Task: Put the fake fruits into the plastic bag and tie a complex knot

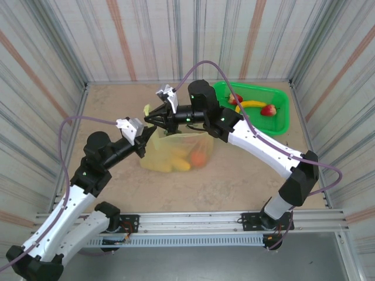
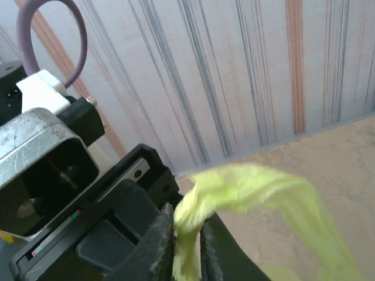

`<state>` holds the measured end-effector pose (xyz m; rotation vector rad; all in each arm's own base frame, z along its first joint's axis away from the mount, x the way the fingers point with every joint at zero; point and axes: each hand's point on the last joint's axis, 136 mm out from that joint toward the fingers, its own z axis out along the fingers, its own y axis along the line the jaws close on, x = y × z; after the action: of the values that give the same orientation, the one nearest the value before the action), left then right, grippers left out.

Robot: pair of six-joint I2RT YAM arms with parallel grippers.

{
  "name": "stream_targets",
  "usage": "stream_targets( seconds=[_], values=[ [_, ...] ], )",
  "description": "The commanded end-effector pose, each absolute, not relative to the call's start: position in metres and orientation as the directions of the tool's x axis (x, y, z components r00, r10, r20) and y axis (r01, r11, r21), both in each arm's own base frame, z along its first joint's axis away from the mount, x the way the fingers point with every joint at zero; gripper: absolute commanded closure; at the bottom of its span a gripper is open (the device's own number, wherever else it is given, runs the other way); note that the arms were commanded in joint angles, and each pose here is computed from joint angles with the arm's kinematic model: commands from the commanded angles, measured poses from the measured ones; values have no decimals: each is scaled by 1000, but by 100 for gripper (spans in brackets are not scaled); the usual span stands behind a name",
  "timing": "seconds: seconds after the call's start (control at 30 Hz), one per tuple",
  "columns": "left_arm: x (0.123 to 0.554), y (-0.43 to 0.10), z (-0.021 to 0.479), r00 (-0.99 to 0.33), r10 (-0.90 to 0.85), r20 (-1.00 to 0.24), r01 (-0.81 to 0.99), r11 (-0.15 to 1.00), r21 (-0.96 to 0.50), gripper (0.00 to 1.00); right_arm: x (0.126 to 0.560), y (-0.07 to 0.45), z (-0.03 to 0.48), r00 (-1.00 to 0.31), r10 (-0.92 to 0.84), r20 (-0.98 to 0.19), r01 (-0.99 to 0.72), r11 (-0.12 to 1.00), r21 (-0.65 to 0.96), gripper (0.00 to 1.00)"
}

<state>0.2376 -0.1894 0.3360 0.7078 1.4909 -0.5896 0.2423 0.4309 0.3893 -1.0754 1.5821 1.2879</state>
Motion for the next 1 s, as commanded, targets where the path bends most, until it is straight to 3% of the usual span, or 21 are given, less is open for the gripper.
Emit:
stream_targets(
  seconds=[0.0,0.3,0.43,0.5,0.63,0.7,0.77,0.87,0.97],
  values=[
    [231,-190,348,69,71,-995,745,660,98,97,243,435,406,-331,-72,-941,-942,76,326,79],
    [227,-192,347,78,77,-994,754,648,110,99,254,442,414,-385,-50,-922,-921,81,380,66],
    [226,-191,346,81,81,-993,753,648,114,99,254,448,415,-413,-67,-908,-910,77,408,64],
    [226,-191,346,82,82,-993,750,652,116,99,255,449,416,-423,-68,-903,-905,80,418,71],
    [228,-188,345,73,84,-994,736,668,111,97,257,445,426,-428,-49,-903,-903,72,424,97],
    [230,-185,345,65,81,-995,723,683,103,90,261,439,432,-424,-35,-905,-903,83,421,100],
    [231,-179,348,60,70,-996,698,711,92,73,267,431,440,-424,-18,-906,-902,96,420,100],
    [231,-169,349,72,72,-995,660,744,102,55,267,425,448,-433,-24,-901,-899,82,430,100],
    [234,-161,341,69,109,-992,618,776,128,50,257,425,453,-427,-73,-901,-904,43,425,100]
  ],
)
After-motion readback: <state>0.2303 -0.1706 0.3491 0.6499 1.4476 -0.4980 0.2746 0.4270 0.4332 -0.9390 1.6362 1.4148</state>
